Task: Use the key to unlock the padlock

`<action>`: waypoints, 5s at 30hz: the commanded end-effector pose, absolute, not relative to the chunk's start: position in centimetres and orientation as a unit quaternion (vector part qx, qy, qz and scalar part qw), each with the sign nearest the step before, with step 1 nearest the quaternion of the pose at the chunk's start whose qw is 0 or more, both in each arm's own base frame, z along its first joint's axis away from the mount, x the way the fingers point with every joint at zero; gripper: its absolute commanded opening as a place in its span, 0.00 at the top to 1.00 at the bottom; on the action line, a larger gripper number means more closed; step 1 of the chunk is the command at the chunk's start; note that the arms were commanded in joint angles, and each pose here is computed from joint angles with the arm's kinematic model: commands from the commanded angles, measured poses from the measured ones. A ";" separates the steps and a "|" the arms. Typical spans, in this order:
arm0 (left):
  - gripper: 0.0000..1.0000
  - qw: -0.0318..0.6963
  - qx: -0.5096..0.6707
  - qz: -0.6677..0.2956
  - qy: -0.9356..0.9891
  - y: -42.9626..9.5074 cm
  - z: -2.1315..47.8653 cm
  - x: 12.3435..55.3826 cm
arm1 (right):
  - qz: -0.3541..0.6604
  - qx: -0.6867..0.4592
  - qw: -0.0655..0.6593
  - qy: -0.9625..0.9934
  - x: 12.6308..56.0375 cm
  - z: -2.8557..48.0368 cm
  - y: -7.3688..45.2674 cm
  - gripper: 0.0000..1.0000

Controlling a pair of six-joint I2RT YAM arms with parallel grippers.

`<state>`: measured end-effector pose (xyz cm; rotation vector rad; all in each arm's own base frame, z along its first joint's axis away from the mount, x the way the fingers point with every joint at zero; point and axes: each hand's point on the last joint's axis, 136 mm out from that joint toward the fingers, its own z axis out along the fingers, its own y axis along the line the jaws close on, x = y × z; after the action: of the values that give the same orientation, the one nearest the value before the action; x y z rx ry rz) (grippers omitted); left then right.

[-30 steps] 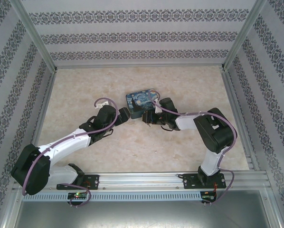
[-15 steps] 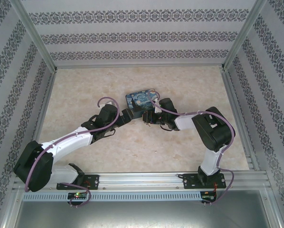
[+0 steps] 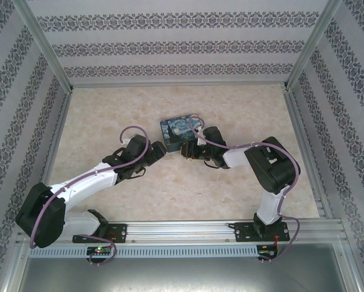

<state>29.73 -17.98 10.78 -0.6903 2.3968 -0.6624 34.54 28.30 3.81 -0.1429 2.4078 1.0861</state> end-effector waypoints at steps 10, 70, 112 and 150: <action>0.00 0.268 -0.274 -0.277 0.881 -18.3 10.5 29.4 | 0.365 -0.041 0.235 0.900 32.5 0.8 28.5 0.62; 0.61 0.238 0.005 -0.453 0.859 -26.7 6.5 31.4 | 0.524 -0.085 0.161 0.832 31.9 6.6 31.3 1.00; 0.60 0.297 -0.114 -0.493 0.810 -25.7 5.4 32.7 | 0.537 -0.068 0.151 0.827 32.4 6.2 32.2 1.00; 1.00 0.282 -0.086 -0.358 0.886 -24.6 4.3 32.4 | 0.522 -0.005 0.132 0.843 32.2 3.3 31.7 1.00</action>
<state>33.71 -25.04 5.70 -0.3192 2.2429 -1.1214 34.10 31.68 6.42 -0.1248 2.2973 1.5071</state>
